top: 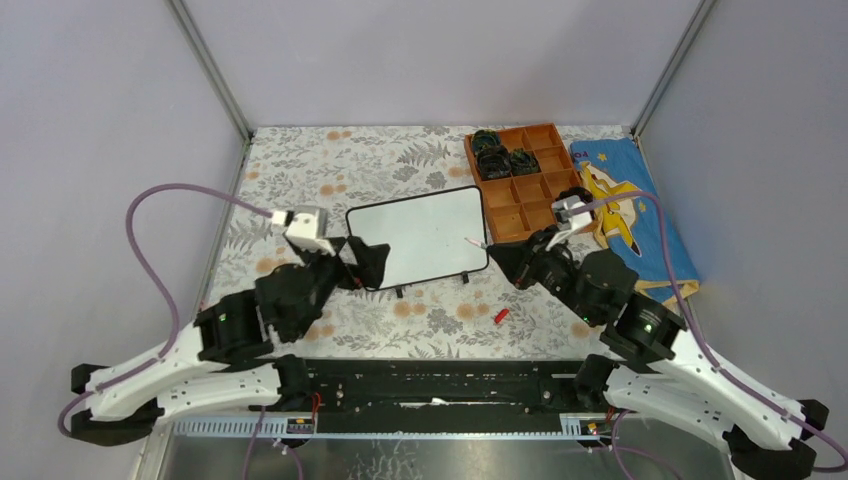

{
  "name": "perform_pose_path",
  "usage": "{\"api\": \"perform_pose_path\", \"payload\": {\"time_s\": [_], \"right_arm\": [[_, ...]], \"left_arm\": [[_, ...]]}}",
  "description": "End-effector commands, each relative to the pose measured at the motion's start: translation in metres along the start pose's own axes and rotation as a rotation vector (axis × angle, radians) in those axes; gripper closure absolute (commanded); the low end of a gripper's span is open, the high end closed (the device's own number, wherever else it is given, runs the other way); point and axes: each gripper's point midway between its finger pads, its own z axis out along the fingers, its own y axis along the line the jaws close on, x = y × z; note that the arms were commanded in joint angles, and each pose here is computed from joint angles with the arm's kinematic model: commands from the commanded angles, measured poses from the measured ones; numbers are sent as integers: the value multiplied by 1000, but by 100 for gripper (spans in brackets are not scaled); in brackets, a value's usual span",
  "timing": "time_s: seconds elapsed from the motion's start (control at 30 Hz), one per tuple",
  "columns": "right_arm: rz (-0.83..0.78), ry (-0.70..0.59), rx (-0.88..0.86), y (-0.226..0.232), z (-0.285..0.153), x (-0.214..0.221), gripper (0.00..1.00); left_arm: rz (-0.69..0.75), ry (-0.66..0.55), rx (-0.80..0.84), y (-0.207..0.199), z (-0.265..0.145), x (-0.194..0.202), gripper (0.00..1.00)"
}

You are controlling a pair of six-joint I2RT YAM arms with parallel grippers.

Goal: Write a sentence on the whiteboard

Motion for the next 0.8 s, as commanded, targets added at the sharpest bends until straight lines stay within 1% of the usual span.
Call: {"api": "perform_pose_path", "payload": {"time_s": [0.0,0.03,0.13,0.17,0.3,0.37,0.43,0.5,0.63,0.77], "right_arm": [[-39,35,21,-3,12,9,100],[-37,34,12,-1,14,10,100],[-33,39,-6,2,16,12,100],[-32,41,-9,3,16,13,100],[-34,54,-47,9,13,14,100],[-38,62,-60,10,13,18,100],[-39,65,-64,10,14,20,100],[-39,67,-70,10,14,23,100],[-48,57,-97,14,14,22,100],[-65,58,-108,17,17,20,100]], "left_arm": [[195,159,-18,6,31,29,1],[161,206,35,2,41,35,2],[39,207,20,25,63,30,3],[3,207,35,28,65,27,3],[-81,162,-23,64,57,9,2],[-127,171,-45,84,53,13,2],[-194,190,-65,100,52,28,2],[-244,194,-76,107,53,43,2],[-322,144,-76,114,54,55,2],[-328,89,-108,124,56,52,3]]}}
